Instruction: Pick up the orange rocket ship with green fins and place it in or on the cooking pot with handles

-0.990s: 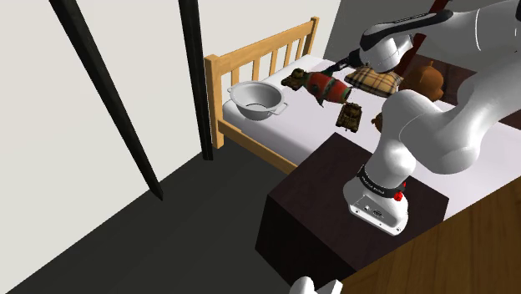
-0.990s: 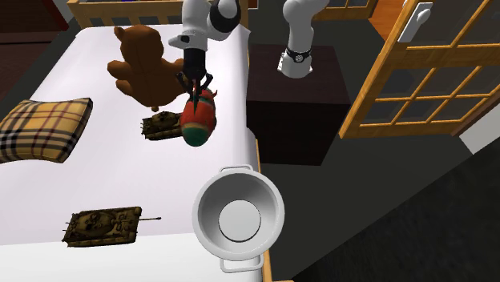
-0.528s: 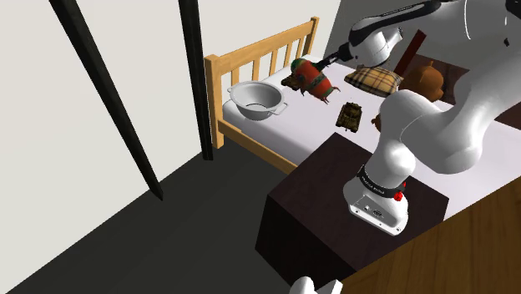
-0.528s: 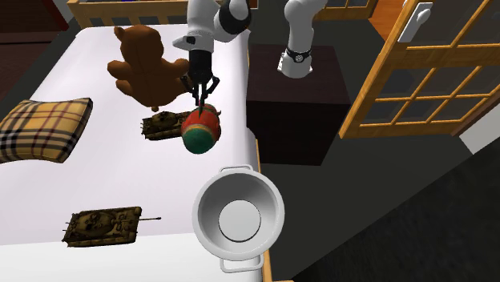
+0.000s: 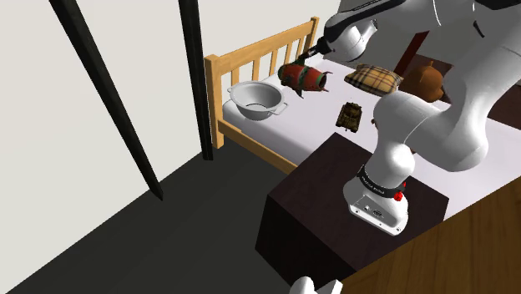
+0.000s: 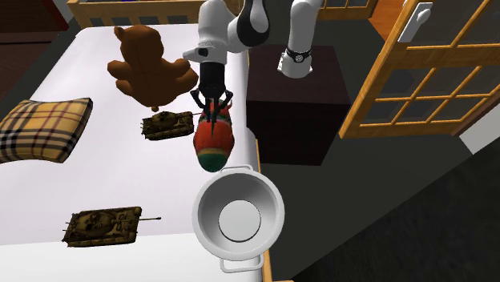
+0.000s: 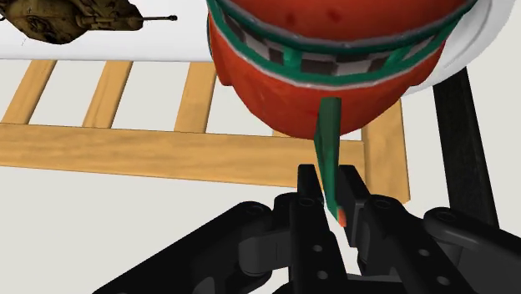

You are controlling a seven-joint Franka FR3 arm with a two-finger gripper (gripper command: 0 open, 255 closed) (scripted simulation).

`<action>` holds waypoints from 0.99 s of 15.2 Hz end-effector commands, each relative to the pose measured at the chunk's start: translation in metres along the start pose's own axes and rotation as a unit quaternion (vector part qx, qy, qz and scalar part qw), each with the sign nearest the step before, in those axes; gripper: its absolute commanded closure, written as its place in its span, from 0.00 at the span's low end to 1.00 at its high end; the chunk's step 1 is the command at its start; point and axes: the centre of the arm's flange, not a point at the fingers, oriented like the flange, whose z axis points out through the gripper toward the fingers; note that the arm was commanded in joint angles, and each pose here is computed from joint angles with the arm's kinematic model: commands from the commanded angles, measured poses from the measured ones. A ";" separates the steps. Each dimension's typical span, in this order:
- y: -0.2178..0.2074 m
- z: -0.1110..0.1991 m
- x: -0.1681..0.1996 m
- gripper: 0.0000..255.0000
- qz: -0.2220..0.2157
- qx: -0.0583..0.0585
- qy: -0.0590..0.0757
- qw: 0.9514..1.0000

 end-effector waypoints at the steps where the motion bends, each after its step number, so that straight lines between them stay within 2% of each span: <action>1: -0.018 0.013 0.018 1.00 -0.001 -0.001 0.002 1.000; 9: -0.070 0.066 0.087 1.00 -0.001 -0.001 0.002 1.000; 15: -0.072 0.087 0.064 1.00 -0.001 -0.001 0.002 1.000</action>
